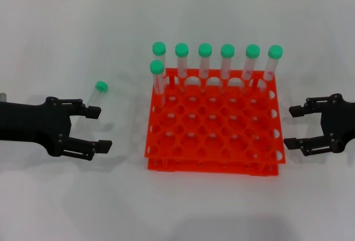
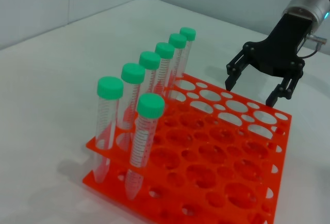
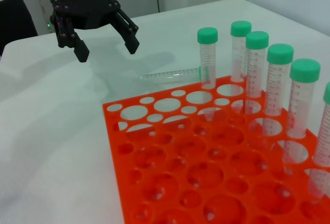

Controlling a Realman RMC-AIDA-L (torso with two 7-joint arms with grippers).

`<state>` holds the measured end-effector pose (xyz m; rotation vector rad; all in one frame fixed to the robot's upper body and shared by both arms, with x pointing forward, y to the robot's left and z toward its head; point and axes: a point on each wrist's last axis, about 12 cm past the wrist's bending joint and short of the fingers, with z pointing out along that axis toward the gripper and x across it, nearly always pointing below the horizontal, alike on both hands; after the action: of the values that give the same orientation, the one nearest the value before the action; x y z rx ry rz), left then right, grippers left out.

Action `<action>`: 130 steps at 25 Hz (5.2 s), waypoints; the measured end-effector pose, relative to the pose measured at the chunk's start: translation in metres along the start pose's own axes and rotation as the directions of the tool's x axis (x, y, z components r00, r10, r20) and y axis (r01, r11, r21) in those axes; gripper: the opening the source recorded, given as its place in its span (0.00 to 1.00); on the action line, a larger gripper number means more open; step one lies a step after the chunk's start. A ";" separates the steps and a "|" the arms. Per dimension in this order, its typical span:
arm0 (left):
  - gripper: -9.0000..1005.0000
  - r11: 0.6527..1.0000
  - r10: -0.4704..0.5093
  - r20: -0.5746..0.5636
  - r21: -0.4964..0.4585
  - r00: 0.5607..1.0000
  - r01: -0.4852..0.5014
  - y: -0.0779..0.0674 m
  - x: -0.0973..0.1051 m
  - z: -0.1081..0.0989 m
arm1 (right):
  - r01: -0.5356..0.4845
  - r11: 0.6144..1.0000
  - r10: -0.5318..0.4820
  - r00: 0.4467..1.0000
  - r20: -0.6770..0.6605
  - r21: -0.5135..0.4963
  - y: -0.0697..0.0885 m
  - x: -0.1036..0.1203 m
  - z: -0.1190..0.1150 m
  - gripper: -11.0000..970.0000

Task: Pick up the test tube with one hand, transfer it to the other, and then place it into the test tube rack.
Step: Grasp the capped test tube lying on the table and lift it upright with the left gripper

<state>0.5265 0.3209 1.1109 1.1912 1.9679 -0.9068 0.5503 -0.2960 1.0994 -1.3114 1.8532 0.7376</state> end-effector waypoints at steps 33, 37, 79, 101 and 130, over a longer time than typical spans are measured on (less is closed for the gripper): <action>0.88 0.999 -0.028 -0.016 -0.020 0.999 0.028 0.002 -0.003 -0.005 | 0.000 1.000 0.000 1.000 -0.006 -0.006 -0.001 -0.002 0.004 0.79; 0.88 0.998 -0.056 -0.049 -0.016 0.997 0.055 -0.001 -0.016 -0.008 | 0.001 1.000 -0.001 1.000 -0.004 -0.004 -0.001 -0.002 0.004 0.79; 0.83 0.802 -0.576 -0.374 -0.431 0.727 0.414 0.025 -0.068 0.008 | 0.052 0.998 -0.052 0.999 0.012 -0.028 -0.005 -0.019 0.005 0.79; 0.76 0.790 -0.596 -0.420 -0.460 0.684 0.405 0.036 -0.066 0.045 | 0.057 0.998 -0.057 0.998 0.016 -0.037 -0.003 -0.019 0.008 0.79; 0.50 0.758 -0.623 -0.405 -0.523 0.669 0.390 0.045 -0.059 0.046 | 0.070 0.996 -0.068 0.997 0.037 -0.048 -0.001 -0.023 0.014 0.79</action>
<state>0.5978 0.2722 1.1235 0.6845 2.9073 -0.3582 0.5596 -0.2733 1.1103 -1.3780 1.7635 0.7690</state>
